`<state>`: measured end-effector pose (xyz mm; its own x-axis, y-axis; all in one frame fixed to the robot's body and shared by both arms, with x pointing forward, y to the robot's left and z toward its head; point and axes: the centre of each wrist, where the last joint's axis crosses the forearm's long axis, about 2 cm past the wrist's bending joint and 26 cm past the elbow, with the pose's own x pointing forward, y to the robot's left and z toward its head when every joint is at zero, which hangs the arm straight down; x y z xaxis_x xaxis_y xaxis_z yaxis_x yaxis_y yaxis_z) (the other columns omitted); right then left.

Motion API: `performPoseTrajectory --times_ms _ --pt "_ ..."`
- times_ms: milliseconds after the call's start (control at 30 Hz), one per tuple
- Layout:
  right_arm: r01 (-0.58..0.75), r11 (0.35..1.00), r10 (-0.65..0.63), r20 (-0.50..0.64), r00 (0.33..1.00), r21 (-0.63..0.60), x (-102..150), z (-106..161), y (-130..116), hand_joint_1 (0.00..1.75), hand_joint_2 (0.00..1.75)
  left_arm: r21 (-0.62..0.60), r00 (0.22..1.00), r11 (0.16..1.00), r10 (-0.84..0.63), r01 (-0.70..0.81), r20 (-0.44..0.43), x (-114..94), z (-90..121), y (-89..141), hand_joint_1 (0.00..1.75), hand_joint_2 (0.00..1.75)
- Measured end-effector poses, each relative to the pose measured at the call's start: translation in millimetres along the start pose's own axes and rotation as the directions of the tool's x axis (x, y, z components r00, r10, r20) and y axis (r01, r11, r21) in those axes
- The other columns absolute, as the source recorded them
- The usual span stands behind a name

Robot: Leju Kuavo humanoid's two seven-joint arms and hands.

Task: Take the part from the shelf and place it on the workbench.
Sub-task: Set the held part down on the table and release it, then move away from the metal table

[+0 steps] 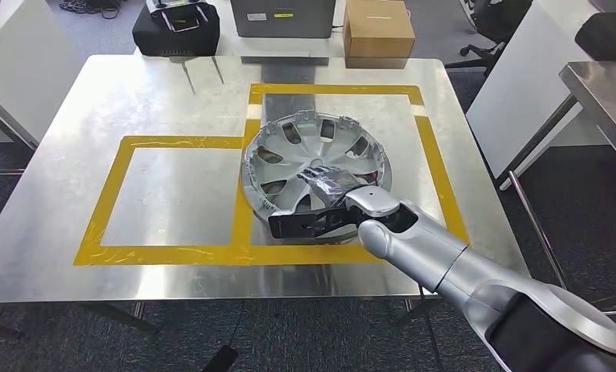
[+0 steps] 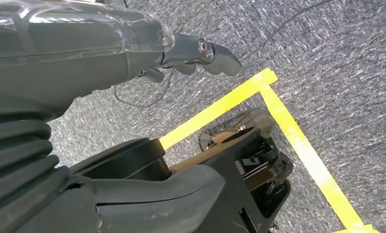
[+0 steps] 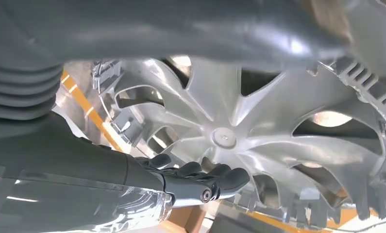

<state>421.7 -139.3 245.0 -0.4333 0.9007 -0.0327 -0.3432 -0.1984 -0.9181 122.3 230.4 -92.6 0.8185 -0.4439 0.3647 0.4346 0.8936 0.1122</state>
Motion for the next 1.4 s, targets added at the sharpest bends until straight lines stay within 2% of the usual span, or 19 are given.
performPoseTrajectory --times_ms 100,167,233,300,367,467,567,667,800,933,1100,1233,1400 --pt "0.06 0.995 -0.06 0.002 0.998 -0.084 -2 1 -4 0.0 0.0 0.001 1.0 1.0 -0.002 0.002 -0.002 -1 0 1 0.0 0.0" --pt "0.208 0.948 -0.204 0.043 0.978 -0.241 -8 5 -11 0.0 0.0 0.005 1.0 1.0 -0.002 0.002 -0.004 -2 0 1 0.0 0.0" --pt "0.413 0.815 -0.386 0.153 0.91 -0.405 -16 15 -17 0.0 0.0 0.013 1.0 1.0 0.001 -0.001 -0.005 -4 0 1 0.0 0.0" --pt "0.596 0.628 -0.52 0.3 0.8 -0.501 -23 29 -16 0.0 0.0 0.024 1.0 1.0 0.008 -0.008 -0.007 -8 1 0 0.0 0.0" --pt "0.734 0.432 -0.594 0.446 0.669 -0.525 -26 47 -8 0.0 0.0 0.035 1.0 0.999 0.02 -0.019 -0.01 -15 2 -2 0.0 0.0" --pt "0.866 0.177 -0.614 0.636 0.469 -0.467 -23 78 15 0.0 0.0 0.052 0.999 0.998 0.04 -0.039 -0.01 -27 4 -4 0.0 0.0" --pt "0.923 0.015 -0.565 0.758 0.325 -0.385 -16 110 43 0.0 0.0 0.071 0.998 0.996 0.061 -0.06 -0.006 -37 5 -5 0.0 0.0" --pt "0.949 -0.099 -0.517 0.831 0.208 -0.3 -6 142 79 0.0 0.0 0.088 0.996 0.993 0.086 -0.085 -0.011 -46 7 -6 0.0 0.0" --pt "0.949 -0.18 -0.487 0.861 0.143 -0.26 0 175 109 0.0 0.0 0.098 0.995 0.99 0.1 -0.097 -0.02 -53 8 -5 0.0 0.0" --pt "0.943 -0.217 -0.467 0.875 0.127 -0.253 -1 193 112 0.0 0.0 0.101 0.994 0.99 0.102 -0.1 -0.022 -54 8 -4 0.0 0.0" --pt "0.935 -0.254 -0.453 0.885 0.11 -0.246 -2 207 113 0.0 0.0 0.113 0.994 0.988 0.11 -0.107 -0.025 -55 8 -2 0.0 0.0" --pt "0.926 -0.3 -0.455 0.887 0.074 -0.231 -1 214 125 0.0 0.0 0.13 0.992 0.984 0.124 -0.12 -0.027 -56 8 1 0.0 0.0" --pt "0.929 -0.297 -0.445 0.893 0.071 -0.222 2 217 128 0.0 0.0 0.159 0.987 0.974 0.161 -0.159 0.001 -58 8 7 0.0 0.0"
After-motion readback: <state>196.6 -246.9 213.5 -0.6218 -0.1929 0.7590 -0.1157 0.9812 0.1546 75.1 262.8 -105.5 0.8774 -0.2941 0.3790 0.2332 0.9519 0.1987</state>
